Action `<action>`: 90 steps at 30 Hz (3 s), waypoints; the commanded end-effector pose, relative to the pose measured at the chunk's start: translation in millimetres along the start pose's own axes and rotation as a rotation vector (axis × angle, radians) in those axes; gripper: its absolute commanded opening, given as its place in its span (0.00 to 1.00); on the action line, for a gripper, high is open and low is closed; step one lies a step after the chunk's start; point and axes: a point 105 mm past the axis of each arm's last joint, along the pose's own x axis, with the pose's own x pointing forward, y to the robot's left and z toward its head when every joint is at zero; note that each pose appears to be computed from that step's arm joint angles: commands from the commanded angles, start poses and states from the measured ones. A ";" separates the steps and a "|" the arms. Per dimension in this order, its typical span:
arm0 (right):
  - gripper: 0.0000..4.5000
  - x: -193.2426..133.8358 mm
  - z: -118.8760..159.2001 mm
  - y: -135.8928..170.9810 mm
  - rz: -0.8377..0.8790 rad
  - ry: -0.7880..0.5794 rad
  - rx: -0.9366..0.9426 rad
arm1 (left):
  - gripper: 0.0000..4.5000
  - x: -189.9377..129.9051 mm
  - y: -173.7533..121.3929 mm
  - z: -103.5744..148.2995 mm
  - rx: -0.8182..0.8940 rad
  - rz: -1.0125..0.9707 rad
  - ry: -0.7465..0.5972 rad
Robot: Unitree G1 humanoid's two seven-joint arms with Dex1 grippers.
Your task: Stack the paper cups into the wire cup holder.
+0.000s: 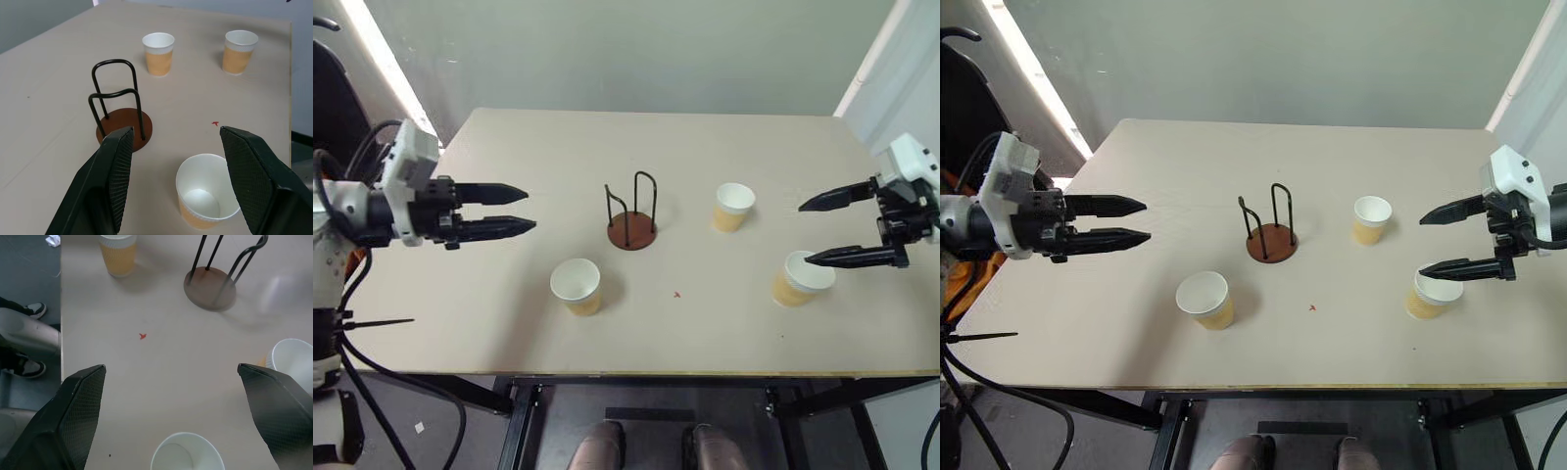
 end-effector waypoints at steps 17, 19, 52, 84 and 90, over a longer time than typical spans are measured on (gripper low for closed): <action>1.00 37.2 69.5 36.8 0.027 -0.125 -0.203 | 0.67 99.9 36.0 -48.9 -0.072 0.056 0.020; 1.00 46.4 64.4 22.1 -0.080 -0.074 -0.203 | 0.67 110.2 37.5 -49.5 -0.076 0.046 0.011; 1.00 44.5 24.1 31.7 -0.024 0.076 -0.168 | 0.01 169.3 -4.4 17.2 0.026 -0.197 -0.176; 1.00 53.0 -8.6 35.6 -0.012 0.169 -0.096 | 0.27 213.7 -97.5 -45.9 0.111 -0.404 0.113; 1.00 49.8 -13.0 35.0 -0.020 0.188 -0.082 | 0.73 208.8 -92.4 -43.3 0.152 -0.375 0.120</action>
